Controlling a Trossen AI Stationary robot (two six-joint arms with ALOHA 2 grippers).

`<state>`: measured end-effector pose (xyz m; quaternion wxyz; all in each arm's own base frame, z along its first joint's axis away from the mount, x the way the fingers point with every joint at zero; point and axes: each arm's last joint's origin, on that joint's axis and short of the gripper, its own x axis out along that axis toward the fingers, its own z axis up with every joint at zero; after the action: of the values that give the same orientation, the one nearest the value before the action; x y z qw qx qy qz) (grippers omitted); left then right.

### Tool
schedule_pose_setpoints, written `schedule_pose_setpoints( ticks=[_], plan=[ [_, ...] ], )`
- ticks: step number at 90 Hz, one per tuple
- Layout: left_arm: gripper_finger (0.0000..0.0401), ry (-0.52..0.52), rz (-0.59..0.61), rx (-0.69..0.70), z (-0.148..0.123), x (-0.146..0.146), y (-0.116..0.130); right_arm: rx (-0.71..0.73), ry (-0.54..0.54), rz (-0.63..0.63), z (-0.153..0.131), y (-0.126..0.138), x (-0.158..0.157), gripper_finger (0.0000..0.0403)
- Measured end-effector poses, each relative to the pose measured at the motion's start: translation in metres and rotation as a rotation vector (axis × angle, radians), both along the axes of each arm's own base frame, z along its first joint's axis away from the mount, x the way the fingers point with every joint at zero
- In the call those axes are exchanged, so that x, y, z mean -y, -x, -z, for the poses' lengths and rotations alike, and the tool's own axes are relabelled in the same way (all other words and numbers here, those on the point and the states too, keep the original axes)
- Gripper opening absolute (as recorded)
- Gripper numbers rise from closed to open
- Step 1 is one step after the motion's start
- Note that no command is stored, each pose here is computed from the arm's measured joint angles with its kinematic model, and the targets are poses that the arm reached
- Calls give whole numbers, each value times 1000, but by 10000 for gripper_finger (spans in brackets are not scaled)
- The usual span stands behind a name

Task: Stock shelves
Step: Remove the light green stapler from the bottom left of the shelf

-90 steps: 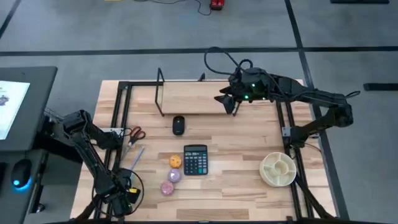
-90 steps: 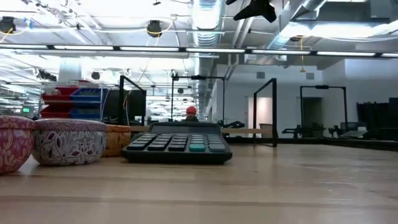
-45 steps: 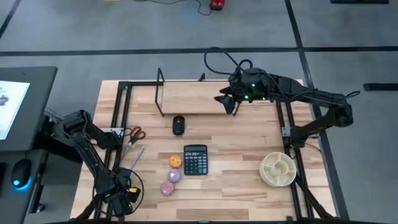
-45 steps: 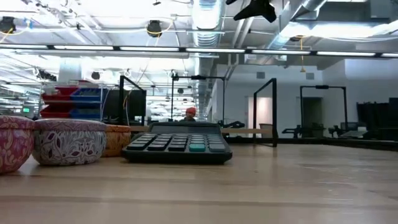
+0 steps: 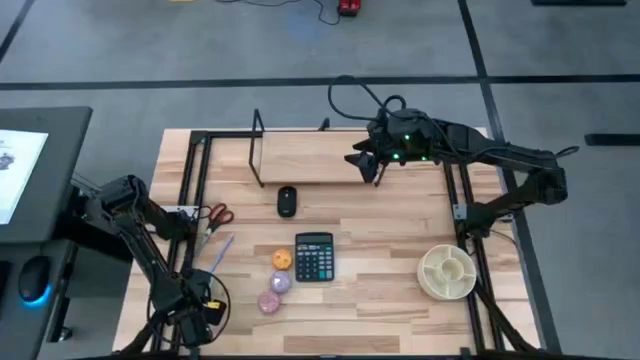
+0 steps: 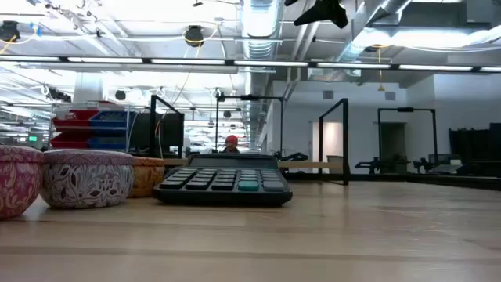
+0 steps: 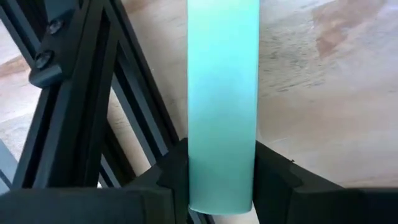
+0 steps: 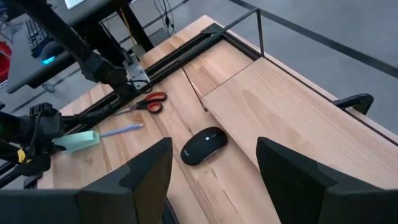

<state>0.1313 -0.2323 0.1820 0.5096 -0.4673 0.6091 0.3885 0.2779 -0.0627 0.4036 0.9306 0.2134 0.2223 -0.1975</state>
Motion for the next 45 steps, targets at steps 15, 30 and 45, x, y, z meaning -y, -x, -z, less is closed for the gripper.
schedule_pose_setpoints(
  ticks=[15,30,45],
  plan=[
    [105,13,-69,84,-6,-2,-9,-1,0,0,0,0,0,223],
    [105,-3,-47,65,-13,-9,-6,0,0,0,0,0,0,223],
    [105,-6,-44,78,-11,-10,-9,1,1,1,0,0,0,223]
  ],
)
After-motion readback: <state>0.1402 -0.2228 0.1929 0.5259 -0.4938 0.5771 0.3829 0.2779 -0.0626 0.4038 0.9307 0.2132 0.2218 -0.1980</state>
